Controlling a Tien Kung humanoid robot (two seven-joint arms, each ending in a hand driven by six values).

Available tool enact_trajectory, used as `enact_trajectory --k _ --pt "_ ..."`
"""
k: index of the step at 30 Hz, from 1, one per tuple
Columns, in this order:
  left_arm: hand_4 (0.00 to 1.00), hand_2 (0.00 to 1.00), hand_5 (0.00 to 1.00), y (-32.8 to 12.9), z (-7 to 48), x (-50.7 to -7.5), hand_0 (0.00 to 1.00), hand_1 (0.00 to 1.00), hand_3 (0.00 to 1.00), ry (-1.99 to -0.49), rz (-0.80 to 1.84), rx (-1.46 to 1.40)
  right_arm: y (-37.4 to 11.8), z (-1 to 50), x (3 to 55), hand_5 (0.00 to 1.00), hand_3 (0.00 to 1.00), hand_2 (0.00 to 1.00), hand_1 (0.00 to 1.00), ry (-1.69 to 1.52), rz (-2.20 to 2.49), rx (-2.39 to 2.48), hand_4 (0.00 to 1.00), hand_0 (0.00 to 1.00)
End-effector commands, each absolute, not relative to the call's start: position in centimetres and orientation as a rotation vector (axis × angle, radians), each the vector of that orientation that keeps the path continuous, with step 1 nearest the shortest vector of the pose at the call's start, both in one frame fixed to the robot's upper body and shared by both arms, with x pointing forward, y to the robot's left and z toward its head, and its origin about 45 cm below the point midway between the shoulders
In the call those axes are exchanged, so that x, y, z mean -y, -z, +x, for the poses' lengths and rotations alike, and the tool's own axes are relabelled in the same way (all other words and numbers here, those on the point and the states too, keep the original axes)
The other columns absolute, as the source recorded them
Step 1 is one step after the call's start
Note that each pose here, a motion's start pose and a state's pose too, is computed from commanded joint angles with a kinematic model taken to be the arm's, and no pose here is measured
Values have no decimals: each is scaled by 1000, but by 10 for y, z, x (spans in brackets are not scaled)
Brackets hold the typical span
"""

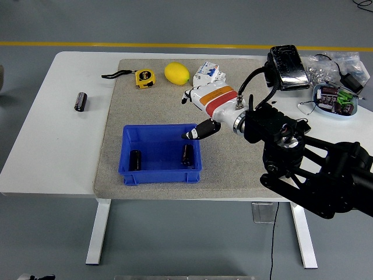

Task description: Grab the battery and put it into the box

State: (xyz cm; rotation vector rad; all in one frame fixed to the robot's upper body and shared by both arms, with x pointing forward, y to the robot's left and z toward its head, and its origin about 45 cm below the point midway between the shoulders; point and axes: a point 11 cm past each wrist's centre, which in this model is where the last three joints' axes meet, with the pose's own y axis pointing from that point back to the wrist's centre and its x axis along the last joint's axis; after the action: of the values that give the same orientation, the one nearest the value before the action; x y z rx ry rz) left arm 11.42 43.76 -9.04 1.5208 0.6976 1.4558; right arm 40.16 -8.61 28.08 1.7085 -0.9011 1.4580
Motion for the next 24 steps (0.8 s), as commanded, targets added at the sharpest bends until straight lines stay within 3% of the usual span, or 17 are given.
enact_trajectory --k 1,2,8,9,13,14,19,20,24 --pt "606 711 486 91 114 -438 701 676 592 -1455 1522 -699 -282 404 91 526 763 743 377 -1446 1720 930 998 149" --pt "606 712 486 91 113 -437 701 677 592 -1453 1524 -700 -285 408 98 573 797 782 626 -1419 1753 989 998 620" --pt "606 712 486 92 109 -436 701 677 592 -1444 1528 -704 -288 419 132 573 797 782 626 -1273 1946 1265 998 620" --pt "607 712 486 92 109 -436 701 678 592 -1442 1529 -704 -287 421 137 627 845 849 807 -1249 1972 1303 998 863" --pt "607 712 486 93 110 -435 701 678 592 -1438 1528 -701 -273 424 161 627 845 849 807 -1102 2074 1429 998 863" --pt "606 711 486 93 110 -435 701 678 592 -1437 1528 -700 -270 425 167 829 945 925 910 -1071 2091 1462 998 949" --pt "606 711 486 93 110 -434 701 678 592 -1434 1531 -698 -251 422 201 829 945 925 910 -899 2178 1632 998 949" --pt "607 712 487 93 109 -434 701 677 593 -1433 1532 -699 -247 421 208 920 956 921 902 -866 2193 1662 998 939" --pt "607 712 487 94 108 -433 701 677 593 -1434 1535 -702 -237 419 229 920 956 921 902 -719 2277 1777 998 939"
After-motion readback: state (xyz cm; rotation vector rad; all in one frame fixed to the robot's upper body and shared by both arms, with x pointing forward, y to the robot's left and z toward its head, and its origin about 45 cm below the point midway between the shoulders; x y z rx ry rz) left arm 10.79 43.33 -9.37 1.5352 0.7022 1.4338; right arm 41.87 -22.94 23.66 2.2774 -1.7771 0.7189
